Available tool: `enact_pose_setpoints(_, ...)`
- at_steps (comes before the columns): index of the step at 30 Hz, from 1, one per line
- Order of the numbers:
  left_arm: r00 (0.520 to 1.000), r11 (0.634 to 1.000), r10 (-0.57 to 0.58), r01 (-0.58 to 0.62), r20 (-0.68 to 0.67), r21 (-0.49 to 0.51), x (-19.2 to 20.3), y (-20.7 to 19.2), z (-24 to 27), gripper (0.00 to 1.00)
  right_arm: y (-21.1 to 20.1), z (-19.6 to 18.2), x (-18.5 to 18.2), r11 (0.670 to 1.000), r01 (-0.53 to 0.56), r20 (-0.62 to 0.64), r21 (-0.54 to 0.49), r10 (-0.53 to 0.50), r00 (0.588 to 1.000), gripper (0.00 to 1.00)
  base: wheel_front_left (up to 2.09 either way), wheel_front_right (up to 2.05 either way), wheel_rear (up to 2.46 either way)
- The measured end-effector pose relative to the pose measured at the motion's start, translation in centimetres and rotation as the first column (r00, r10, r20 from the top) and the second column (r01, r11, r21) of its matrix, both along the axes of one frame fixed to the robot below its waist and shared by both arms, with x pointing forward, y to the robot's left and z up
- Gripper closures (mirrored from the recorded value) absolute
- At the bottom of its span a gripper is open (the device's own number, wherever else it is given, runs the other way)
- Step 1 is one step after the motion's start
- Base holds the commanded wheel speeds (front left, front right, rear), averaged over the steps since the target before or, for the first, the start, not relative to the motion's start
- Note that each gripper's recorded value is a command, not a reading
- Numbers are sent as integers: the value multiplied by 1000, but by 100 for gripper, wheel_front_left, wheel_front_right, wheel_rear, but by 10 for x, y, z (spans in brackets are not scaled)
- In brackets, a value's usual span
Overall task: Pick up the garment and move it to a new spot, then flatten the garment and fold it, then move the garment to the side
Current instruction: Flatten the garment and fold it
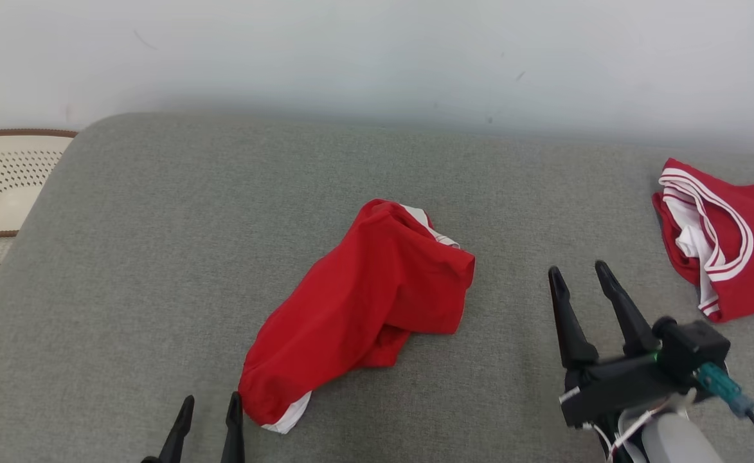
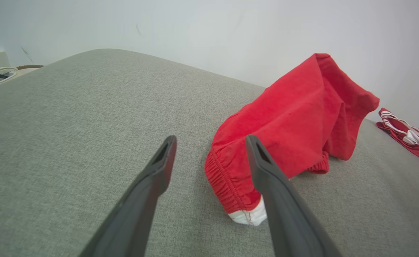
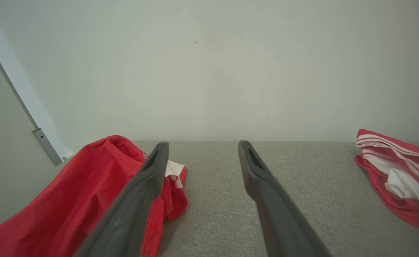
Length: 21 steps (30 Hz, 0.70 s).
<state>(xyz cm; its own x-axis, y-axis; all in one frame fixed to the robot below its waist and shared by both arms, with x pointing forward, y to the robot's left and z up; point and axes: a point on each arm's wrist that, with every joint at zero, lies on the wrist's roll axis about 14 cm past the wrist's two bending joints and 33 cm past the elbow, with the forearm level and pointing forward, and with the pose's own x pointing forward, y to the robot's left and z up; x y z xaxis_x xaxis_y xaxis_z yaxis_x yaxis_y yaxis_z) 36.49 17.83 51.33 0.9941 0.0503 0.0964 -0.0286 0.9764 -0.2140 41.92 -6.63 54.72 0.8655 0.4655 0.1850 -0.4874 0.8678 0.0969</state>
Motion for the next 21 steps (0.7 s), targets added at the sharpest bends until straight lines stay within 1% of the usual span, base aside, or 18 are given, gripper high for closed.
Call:
enact_pose_setpoints(3,1000,1000,-16,16,-13,-3,1,-5,-4,0,-6,-8,-8,999,35,-13,3,-35,999,0,0,0,0)
enact_pose_setpoints(8,997,999,-49,48,-62,-12,2,-14,-21,0,-7,-16,-18,998,59,-37,13,-58,998,0,0,0,0)
enact_pose_setpoints(15,980,993,-120,117,-156,-31,3,-34,-52,0,-9,-16,-20,997,74,-43,19,-73,996,0,0,0,0)
enact_pose_setpoints(21,968,986,-164,157,-191,-52,9,-46,-64,0,-19,-19,-21,995,100,-54,10,-100,994,0,0,0,0)
